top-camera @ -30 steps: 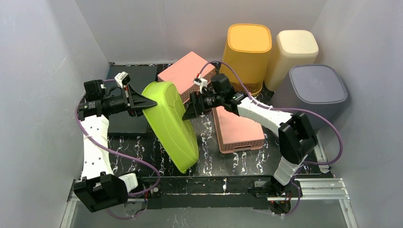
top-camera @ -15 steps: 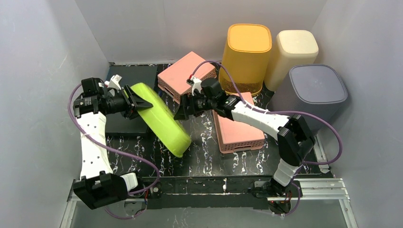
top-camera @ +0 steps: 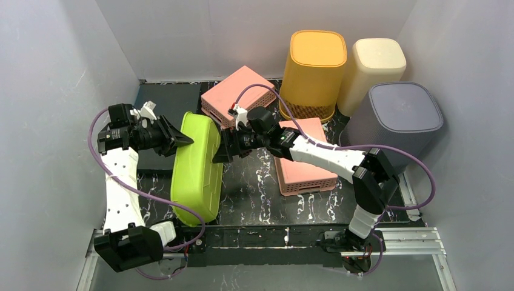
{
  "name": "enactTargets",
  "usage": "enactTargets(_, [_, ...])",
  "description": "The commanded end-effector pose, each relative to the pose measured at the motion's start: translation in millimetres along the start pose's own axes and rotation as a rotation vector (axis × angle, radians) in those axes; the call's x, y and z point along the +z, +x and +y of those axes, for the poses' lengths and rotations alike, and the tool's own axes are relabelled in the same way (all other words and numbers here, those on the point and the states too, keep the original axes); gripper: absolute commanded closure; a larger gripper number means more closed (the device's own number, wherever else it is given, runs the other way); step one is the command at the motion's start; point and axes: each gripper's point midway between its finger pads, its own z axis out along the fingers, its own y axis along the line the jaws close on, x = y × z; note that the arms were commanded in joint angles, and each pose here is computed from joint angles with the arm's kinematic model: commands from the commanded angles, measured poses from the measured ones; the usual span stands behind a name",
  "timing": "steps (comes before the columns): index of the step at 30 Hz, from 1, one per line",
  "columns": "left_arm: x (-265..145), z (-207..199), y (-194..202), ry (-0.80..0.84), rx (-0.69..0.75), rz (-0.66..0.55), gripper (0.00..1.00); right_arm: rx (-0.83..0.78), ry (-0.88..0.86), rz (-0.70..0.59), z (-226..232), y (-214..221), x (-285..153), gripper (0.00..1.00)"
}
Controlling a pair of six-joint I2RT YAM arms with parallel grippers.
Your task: Turn the large container upside down
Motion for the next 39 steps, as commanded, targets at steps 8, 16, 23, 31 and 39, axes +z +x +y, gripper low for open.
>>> enactTargets(8, [16.1, 78.9, 17.3, -0.308, -0.050, 0.058, 1.00, 0.000, -0.020, -0.037, 9.5, -1.1, -0.5, 0.01])
enactTargets(16, [11.1, -14.7, 19.5, 0.193, -0.034, 0.101, 1.00, -0.011, 0.152, -0.129, -11.2, -8.3, -30.4, 0.02])
enactTargets(23, [-12.8, -72.1, 18.9, 0.458, -0.047, 0.092, 1.00, 0.011, 0.382, -0.345, -42.7, -30.4, -95.0, 0.01])
enactTargets(31, [21.8, -141.0, 52.5, 0.548, 0.029, 0.211, 1.00, -0.014, 0.579, -0.528, -56.3, -51.2, -169.3, 0.01])
enactTargets(39, [45.9, -190.9, 67.3, 0.704, 0.031, 0.261, 1.00, -0.011, 0.745, -0.655, -66.1, -60.9, -235.7, 0.01])
